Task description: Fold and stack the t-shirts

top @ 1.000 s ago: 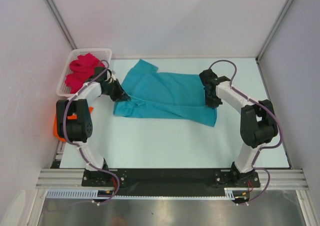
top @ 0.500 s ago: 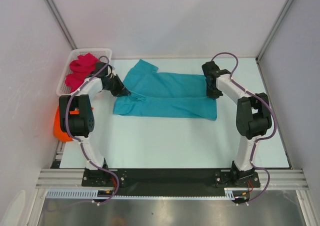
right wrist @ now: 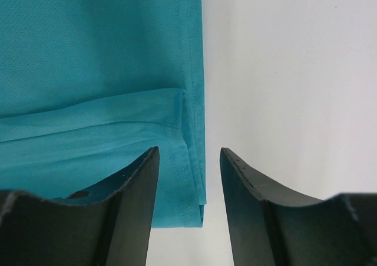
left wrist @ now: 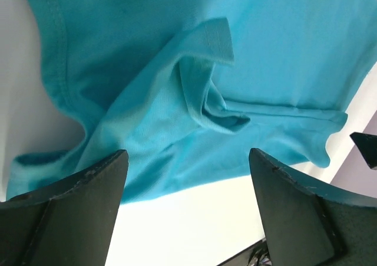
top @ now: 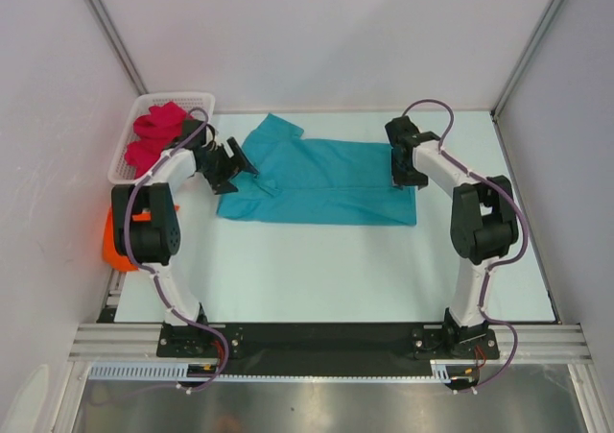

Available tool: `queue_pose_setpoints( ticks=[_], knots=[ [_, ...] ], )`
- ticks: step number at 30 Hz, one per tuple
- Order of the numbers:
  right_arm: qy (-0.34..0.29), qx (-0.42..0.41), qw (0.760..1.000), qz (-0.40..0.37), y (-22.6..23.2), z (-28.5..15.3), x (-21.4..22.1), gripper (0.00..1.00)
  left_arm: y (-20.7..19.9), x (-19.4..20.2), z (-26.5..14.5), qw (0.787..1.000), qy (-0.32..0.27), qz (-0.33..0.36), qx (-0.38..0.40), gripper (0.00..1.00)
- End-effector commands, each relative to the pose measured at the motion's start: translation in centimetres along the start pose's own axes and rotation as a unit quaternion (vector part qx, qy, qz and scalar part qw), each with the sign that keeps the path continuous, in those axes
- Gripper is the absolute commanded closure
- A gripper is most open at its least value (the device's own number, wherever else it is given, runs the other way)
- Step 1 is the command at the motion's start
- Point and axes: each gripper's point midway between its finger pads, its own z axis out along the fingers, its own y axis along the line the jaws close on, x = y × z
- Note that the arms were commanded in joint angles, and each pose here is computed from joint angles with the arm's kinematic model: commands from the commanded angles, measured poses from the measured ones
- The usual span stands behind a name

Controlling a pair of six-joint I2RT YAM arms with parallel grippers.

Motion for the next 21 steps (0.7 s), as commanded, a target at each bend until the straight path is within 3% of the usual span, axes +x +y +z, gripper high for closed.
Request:
queue_pose_setpoints(
  ticks=[1, 10, 21],
  knots=[
    [-0.058, -0.003, 0.998, 0.015, -0.7, -4.4, -2.8, 0.48, -1.9, -0.2, -3.4, 0.999, -0.039, 0.032, 0.012, 0.11],
    [-0.069, -0.011, 0.998, 0.008, -0.1, -6.8, -1.6, 0.49, -6.2, 4.2, -0.7, 0.996, 0.005, 0.07, 0.051, 0.13],
    [-0.068, -0.001, 0.998, 0.005, -1.3, -7.8, -0.5, 0.5, -5.0, 4.5, 4.6, 0.998, 0.03, 0.054, 0.031, 0.13]
  ],
)
